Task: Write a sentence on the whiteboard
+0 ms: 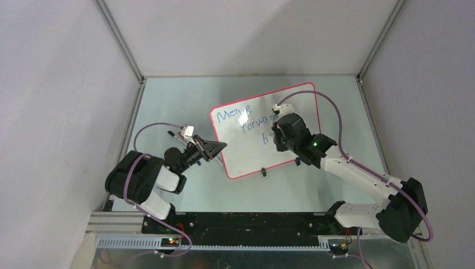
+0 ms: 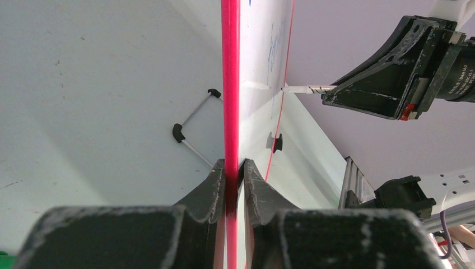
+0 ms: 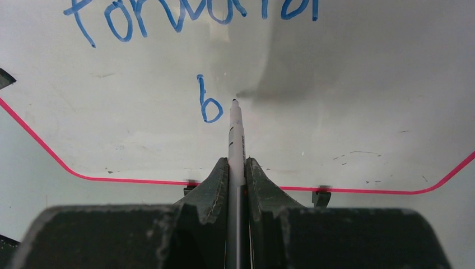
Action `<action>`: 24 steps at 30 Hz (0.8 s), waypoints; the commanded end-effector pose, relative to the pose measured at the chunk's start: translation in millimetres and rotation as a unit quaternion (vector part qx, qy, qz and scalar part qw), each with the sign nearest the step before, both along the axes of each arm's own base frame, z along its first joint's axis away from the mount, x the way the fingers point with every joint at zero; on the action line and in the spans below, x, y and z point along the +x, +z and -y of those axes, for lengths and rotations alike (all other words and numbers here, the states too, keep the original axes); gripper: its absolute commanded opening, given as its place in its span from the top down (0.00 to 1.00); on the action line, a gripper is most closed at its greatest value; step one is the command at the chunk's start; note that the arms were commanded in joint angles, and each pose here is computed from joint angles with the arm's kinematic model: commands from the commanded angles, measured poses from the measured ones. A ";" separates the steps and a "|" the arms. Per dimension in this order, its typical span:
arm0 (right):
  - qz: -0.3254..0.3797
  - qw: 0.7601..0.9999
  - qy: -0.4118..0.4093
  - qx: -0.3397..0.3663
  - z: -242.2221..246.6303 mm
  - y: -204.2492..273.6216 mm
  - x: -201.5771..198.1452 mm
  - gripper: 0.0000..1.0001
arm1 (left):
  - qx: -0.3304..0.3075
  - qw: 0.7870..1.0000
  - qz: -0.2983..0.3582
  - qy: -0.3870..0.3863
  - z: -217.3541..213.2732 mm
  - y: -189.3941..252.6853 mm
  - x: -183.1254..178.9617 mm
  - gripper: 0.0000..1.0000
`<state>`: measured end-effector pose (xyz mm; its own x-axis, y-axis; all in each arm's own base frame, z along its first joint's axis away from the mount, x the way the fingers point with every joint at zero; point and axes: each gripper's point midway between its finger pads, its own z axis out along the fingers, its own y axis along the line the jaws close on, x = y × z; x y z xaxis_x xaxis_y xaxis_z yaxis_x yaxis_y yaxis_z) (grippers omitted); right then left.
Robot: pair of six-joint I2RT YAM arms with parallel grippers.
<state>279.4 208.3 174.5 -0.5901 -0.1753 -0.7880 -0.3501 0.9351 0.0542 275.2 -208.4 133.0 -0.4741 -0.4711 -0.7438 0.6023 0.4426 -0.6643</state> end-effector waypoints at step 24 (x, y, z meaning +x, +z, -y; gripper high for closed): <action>0.006 1.000 -0.018 0.001 1.8 -2.9 13.1 1.00 | 0.010 0.999 0.043 0.006 1.4 10.4 4.2 1.00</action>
<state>284.2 204.5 166.3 -0.6075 -0.1779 -0.7741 -0.3329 0.9419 0.0447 275.2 -208.4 133.0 -0.4741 -0.4711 -0.7438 0.6023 0.4426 -0.6643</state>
